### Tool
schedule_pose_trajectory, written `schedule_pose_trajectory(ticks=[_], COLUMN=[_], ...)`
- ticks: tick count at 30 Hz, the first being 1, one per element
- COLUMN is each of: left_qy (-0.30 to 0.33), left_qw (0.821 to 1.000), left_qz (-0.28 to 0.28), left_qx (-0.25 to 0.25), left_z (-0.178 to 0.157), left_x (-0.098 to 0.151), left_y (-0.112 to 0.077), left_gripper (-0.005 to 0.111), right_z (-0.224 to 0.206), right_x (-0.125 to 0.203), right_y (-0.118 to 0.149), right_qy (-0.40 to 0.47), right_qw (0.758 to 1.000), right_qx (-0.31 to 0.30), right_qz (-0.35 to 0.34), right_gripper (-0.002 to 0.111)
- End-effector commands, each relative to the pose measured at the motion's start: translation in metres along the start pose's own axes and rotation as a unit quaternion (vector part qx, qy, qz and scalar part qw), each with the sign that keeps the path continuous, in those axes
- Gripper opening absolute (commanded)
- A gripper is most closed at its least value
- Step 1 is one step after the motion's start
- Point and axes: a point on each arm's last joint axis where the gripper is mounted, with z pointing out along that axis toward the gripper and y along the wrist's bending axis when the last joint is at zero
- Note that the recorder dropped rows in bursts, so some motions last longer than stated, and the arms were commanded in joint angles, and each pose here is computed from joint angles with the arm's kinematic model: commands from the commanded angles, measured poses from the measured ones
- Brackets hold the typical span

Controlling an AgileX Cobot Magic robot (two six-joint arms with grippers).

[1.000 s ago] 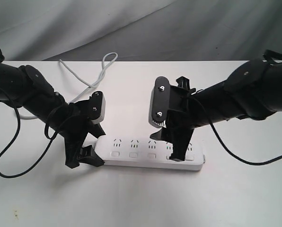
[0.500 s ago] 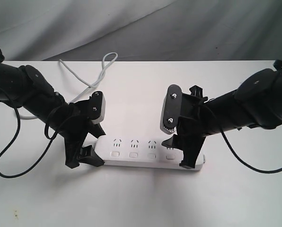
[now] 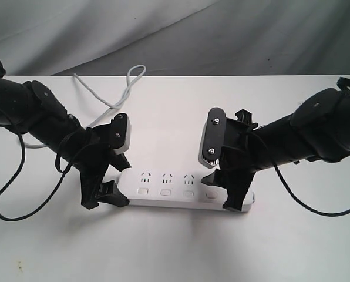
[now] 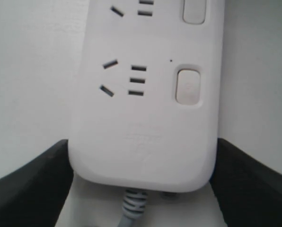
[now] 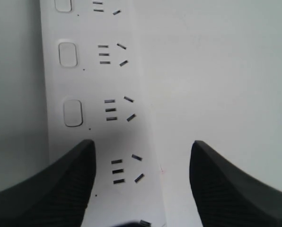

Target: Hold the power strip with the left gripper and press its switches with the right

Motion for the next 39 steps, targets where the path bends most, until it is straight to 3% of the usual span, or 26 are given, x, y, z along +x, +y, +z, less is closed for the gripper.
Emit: schedule_pose_trajectory(ticks=[1, 39], left_qy=[-0.008, -0.008], left_qw=[1.0, 1.0], left_qz=[-0.003, -0.003], left_qx=[-0.002, -0.002], left_z=[-0.002, -0.002], left_x=[-0.005, -0.005], left_y=[0.0, 0.0], left_gripper=[0.064, 0.064], right_z=[0.0, 0.018], right_x=[0.006, 0.021], right_y=[0.002, 0.01], right_qy=[0.006, 0.032], right_qw=[1.0, 0.999], right_qx=[0.0, -0.019], right_qz=[0.018, 0.031], right_gripper=[0.055, 0.055])
